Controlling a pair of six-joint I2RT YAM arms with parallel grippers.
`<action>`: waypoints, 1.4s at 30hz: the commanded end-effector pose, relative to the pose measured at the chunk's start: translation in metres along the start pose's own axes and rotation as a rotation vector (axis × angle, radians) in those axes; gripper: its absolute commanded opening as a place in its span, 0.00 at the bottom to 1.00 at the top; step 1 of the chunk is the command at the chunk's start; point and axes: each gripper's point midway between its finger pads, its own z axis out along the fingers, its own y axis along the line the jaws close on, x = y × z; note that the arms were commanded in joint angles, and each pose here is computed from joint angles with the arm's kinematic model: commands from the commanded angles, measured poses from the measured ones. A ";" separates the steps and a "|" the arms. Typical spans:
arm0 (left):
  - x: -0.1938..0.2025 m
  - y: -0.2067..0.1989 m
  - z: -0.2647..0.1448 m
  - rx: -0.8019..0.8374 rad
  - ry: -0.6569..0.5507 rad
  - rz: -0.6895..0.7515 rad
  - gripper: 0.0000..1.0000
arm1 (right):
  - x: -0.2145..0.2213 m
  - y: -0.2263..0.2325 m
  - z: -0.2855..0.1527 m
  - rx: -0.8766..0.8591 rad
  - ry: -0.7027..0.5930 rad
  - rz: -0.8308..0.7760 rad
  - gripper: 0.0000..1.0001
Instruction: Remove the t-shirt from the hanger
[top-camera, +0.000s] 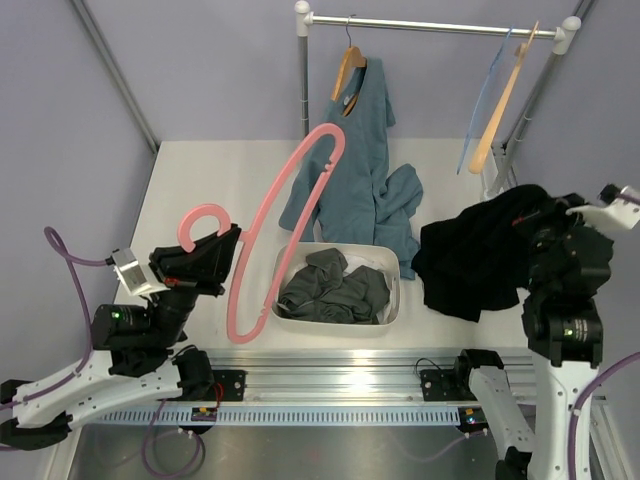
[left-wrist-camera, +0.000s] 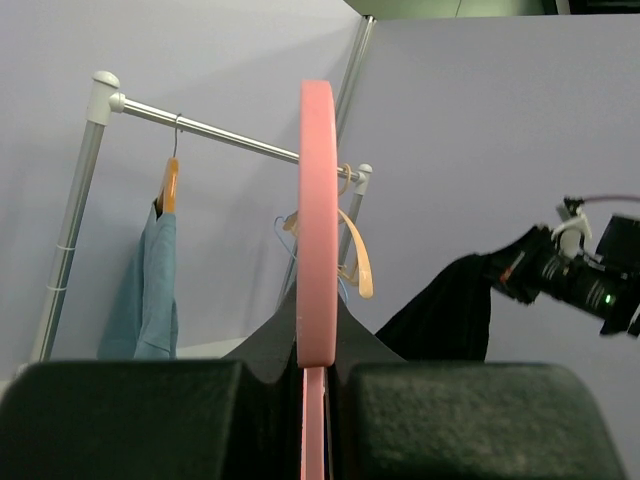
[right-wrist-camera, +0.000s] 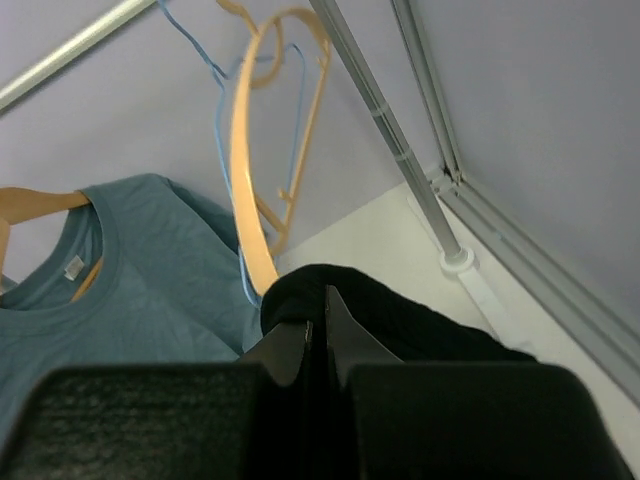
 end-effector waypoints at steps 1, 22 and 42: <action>-0.005 0.000 0.005 -0.021 -0.037 -0.052 0.00 | 0.043 -0.024 0.003 0.061 -0.013 0.144 0.00; 0.052 -0.063 -0.008 0.262 0.429 -0.105 0.00 | 0.213 -0.027 0.012 -0.088 0.517 0.008 1.00; 0.103 -0.090 -0.061 0.433 0.788 -0.165 0.00 | 0.100 0.143 -0.219 -1.742 0.549 -0.064 0.99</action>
